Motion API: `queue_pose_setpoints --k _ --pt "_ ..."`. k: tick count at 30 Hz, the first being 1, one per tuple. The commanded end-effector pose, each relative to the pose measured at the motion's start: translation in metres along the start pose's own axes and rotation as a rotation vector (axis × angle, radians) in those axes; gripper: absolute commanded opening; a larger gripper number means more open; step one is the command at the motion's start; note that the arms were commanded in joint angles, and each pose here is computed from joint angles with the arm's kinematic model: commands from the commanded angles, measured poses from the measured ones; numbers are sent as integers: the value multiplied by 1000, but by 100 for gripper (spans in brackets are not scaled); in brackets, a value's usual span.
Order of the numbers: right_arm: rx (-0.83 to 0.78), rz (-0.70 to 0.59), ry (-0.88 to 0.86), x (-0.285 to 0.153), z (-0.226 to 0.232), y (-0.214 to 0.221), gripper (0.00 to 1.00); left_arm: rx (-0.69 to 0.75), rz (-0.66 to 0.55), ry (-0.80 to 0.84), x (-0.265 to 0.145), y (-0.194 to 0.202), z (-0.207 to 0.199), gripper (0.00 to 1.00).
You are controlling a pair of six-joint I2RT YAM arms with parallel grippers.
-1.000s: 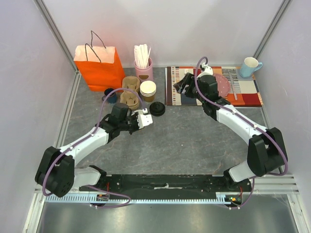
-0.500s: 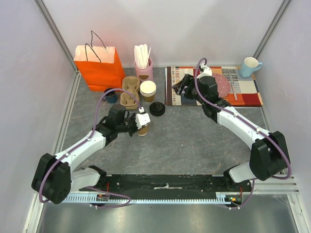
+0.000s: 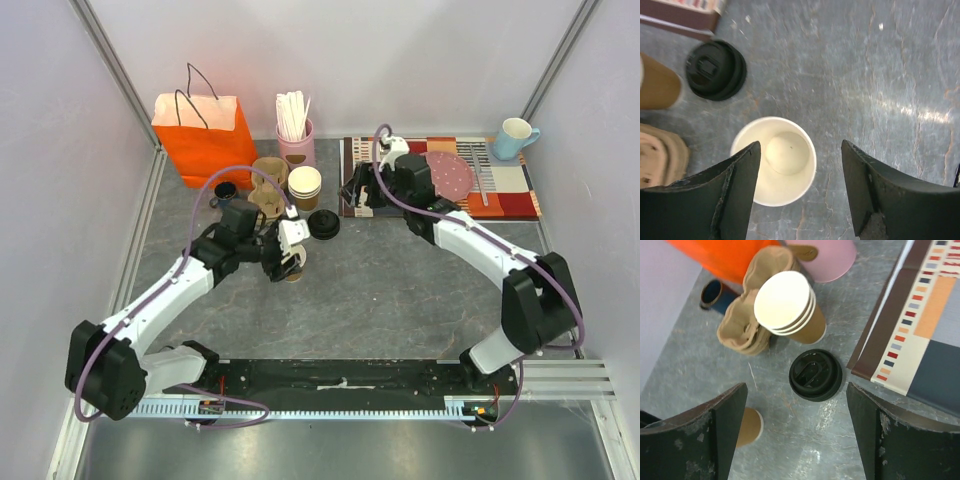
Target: Pack the takeout coffee
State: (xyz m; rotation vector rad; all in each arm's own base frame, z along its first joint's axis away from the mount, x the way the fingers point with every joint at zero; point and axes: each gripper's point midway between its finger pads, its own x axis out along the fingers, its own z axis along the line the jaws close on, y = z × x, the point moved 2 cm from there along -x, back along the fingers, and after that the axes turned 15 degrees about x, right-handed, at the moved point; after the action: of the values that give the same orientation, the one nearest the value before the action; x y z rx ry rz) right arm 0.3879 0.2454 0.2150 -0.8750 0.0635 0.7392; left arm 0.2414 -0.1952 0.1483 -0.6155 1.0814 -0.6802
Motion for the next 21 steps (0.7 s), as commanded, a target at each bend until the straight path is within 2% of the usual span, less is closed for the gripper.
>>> queue_pose_setpoints --k 1,5,6,11,12,15,21 --pt "-264 85 -139 10 22 -1 89 -98 8 -10 -30 -35 15 73" --pt "-464 151 -169 25 13 10 89 -189 -3 -59 -57 -52 35 73" --pt "-493 156 -181 28 15 11 89 -227 5 -91 -64 -46 44 73" --pt "-641 340 -204 53 3 42 84 -379 62 -192 -82 -15 66 73" --pt "-704 369 -220 58 4 50 79 -411 78 -215 -86 -5 71 73" --pt "-758 450 -226 74 -3 68 63 -474 114 -234 -86 16 74 73" --pt "-821 543 -240 94 -12 93 64 -533 155 -257 -91 35 81 72"
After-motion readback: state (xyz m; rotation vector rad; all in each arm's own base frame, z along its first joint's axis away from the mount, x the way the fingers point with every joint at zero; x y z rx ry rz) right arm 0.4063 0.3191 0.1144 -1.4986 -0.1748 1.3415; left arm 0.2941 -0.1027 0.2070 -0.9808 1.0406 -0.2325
